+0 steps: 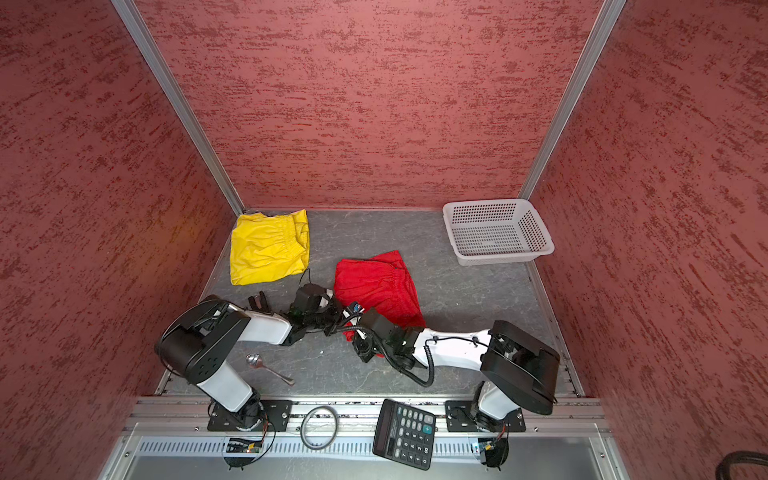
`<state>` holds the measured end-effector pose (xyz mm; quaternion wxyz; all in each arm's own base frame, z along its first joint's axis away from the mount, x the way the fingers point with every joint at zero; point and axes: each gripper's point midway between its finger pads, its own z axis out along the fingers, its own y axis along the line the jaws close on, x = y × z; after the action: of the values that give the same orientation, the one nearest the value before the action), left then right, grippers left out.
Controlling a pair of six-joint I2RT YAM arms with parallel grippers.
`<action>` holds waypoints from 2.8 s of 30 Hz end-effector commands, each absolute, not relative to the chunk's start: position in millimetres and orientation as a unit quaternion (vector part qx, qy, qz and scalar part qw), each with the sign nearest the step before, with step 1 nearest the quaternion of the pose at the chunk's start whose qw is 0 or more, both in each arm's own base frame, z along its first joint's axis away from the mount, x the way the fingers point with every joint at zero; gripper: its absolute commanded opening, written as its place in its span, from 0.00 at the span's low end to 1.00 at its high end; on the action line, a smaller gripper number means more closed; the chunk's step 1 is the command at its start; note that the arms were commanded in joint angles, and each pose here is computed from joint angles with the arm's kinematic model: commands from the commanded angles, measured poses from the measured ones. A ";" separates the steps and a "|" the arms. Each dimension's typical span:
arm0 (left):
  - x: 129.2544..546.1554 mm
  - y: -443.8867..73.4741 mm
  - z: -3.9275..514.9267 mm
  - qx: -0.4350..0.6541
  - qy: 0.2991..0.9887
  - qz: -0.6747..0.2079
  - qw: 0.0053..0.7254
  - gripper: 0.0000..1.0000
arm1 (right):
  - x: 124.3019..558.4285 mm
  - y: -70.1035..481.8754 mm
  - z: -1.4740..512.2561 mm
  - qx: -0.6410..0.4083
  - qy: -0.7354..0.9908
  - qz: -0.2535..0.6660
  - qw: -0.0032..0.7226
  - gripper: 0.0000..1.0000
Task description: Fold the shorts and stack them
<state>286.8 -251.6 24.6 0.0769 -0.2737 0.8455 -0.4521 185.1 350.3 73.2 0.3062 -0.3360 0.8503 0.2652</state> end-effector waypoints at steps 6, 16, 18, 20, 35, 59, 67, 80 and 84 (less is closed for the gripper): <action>349.0 -242.8 61.3 -0.236 0.861 -0.434 0.120 0.00 | 197.1 345.2 111.3 -0.259 0.846 0.322 0.338 0.55; 418.5 -207.7 84.7 -0.152 0.922 -0.334 0.124 0.00 | 228.0 300.2 114.3 -0.146 0.865 0.295 0.379 0.61; 431.7 -202.2 89.3 -0.139 0.926 -0.325 0.132 0.00 | 235.1 287.1 116.0 -0.117 0.865 0.282 0.398 0.61; 445.5 -194.3 95.9 -0.133 0.928 -0.318 0.143 0.00 | 240.6 275.8 118.6 -0.088 0.862 0.277 0.415 0.61; 520.0 -84.3 145.2 -0.178 0.928 -0.242 0.221 0.00 | 261.3 242.7 107.2 -0.024 0.867 0.222 0.446 0.62; 590.8 -79.9 206.2 -0.147 0.918 -0.236 0.282 0.00 | 275.4 242.3 71.2 -0.010 0.893 0.191 0.408 0.62; 574.2 -53.2 195.6 -0.141 0.930 -0.211 0.267 0.00 | 277.3 247.9 66.7 -0.020 0.896 0.196 0.397 0.63; 539.3 -61.8 181.4 -0.167 0.928 -0.237 0.234 0.00 | 293.2 303.1 70.0 -0.116 0.900 0.217 0.360 0.72; 510.3 -80.4 153.1 -0.177 0.925 -0.268 0.205 0.00 | 310.8 315.4 92.4 -0.131 0.886 0.215 0.389 0.83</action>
<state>515.0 -63.7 149.3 0.1943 -0.1796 0.9354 -0.2346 301.0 309.2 78.1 0.3750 -0.1116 0.8944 0.2168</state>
